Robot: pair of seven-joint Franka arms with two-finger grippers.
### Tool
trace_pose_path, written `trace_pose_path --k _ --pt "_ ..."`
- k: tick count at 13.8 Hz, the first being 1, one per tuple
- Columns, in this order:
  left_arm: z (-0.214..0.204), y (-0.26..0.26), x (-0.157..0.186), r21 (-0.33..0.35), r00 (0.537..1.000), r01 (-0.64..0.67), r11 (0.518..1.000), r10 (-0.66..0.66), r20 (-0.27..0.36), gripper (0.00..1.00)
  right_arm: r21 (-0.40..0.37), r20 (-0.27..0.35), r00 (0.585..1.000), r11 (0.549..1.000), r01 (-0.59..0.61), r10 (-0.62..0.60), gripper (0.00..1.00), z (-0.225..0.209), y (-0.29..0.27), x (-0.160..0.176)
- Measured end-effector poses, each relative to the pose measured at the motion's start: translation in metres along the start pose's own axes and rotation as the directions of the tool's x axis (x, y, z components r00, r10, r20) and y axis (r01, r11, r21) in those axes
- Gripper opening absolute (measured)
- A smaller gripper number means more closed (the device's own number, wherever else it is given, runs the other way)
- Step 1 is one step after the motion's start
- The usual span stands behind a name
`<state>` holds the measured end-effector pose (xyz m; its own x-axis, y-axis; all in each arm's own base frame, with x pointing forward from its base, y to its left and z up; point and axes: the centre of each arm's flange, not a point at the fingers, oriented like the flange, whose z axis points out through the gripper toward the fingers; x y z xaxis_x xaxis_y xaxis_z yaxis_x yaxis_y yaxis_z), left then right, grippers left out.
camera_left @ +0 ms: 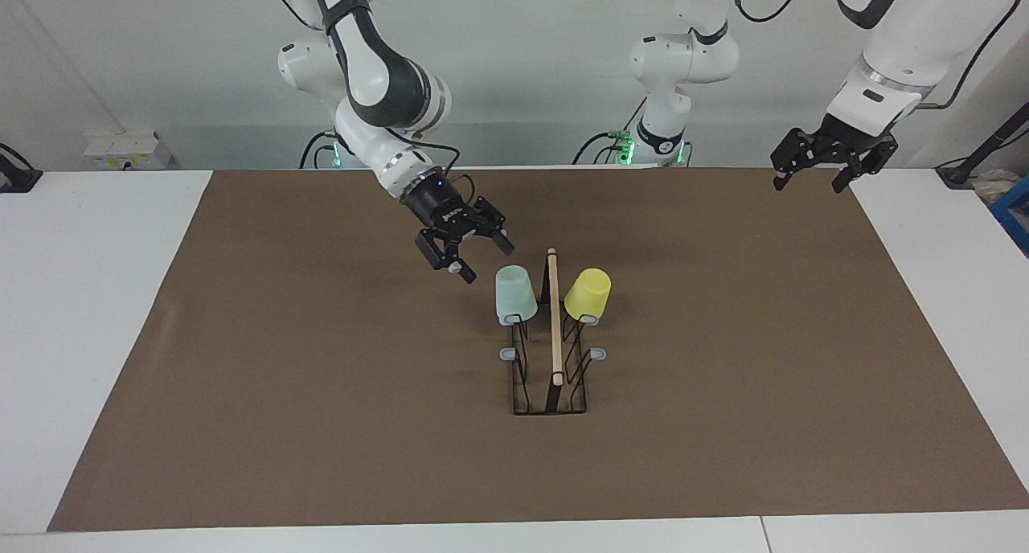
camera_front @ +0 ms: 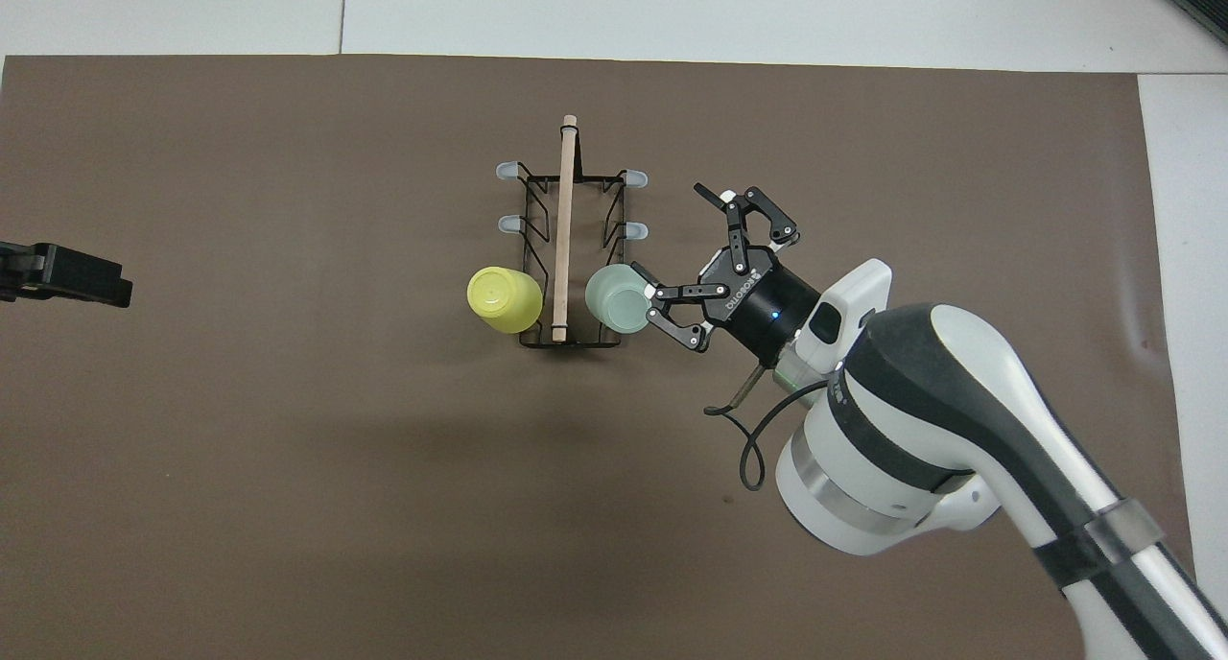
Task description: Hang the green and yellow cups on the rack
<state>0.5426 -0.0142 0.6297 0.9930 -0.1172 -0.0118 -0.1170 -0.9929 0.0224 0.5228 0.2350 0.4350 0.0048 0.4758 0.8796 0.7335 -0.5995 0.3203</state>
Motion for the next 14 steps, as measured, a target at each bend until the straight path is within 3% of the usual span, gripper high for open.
trace_pose_path --k 3,6,9,14 --pt "0.0 0.0 0.0 0.0 1.0 0.0 1.0 0.0 0.0 1.0 0.03 0.029 0.987 0.987 0.159 -0.16 1.0 -0.004 0.022 -0.002" --pt "0.0 0.0 0.0 0.0 1.0 0.0 1.0 0.0 0.0 1.0 0.102 0.013 0.958 0.954 0.283 -0.286 1.0 -0.008 0.054 -0.006" --pt "0.0 0.0 0.0 0.0 1.0 0.0 1.0 0.0 0.0 1.0 0.243 0.009 0.955 0.927 0.284 -0.295 1.0 -0.019 0.088 -0.016" --pt "0.0 0.0 0.0 0.0 1.0 0.0 1.0 0.0 0.001 1.0 0.41 0.126 0.954 0.89 0.201 -0.273 1.0 -0.035 0.103 -0.008"
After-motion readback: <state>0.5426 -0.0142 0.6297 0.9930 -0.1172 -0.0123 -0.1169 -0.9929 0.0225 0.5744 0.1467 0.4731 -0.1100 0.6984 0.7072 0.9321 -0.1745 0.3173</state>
